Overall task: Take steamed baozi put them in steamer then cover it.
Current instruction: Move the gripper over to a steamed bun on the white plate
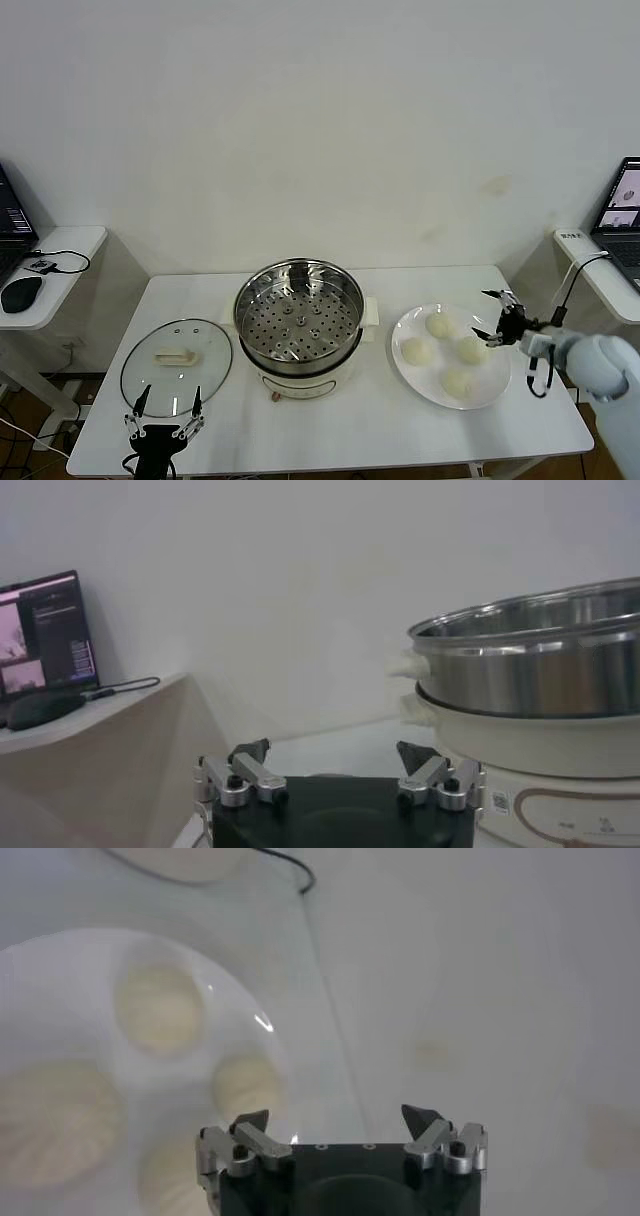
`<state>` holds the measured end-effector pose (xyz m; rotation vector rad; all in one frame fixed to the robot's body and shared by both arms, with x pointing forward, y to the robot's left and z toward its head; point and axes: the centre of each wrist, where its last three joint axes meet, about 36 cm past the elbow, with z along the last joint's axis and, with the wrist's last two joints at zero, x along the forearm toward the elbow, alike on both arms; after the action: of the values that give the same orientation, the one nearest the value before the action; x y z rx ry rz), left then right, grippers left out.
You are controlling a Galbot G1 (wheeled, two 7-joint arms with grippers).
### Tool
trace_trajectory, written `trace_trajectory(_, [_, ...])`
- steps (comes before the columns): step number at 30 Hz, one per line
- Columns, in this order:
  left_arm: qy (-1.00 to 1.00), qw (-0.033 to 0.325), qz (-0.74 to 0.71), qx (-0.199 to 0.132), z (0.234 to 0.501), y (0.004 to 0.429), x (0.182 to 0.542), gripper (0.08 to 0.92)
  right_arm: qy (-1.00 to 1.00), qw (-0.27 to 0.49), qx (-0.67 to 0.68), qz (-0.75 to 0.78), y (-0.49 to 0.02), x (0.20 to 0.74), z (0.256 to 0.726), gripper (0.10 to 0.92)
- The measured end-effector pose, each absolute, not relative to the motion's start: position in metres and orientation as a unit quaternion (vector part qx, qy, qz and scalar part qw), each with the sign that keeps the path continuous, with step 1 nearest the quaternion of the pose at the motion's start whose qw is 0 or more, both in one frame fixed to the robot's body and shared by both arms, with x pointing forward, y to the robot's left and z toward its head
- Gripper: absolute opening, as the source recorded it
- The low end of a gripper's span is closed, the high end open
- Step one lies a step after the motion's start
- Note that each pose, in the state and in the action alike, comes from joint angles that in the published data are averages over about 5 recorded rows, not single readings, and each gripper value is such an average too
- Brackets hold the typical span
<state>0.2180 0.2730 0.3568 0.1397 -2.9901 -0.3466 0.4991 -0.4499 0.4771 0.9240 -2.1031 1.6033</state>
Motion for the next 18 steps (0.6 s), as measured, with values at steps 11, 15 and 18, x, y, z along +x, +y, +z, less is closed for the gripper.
trace_trajectory(11, [-0.988,0.064,-0.13,0.053,0.358,0.279,0.213,0.823,-0.666,0.243,0.428,0.56,-0.435,0.577,0.497,0.823])
trace_trajectory(15, [-0.988,0.062,-0.131,0.054,0.359,0.28,0.213,0.823,-0.642,0.265,0.45,0.561,-0.426,0.599,0.495,0.823])
trace_trajectory(18, [-0.988,0.061,-0.131,0.056,0.359,0.282,0.215,0.823,-0.624,0.282,0.463,0.562,-0.418,0.613,0.489,0.823])
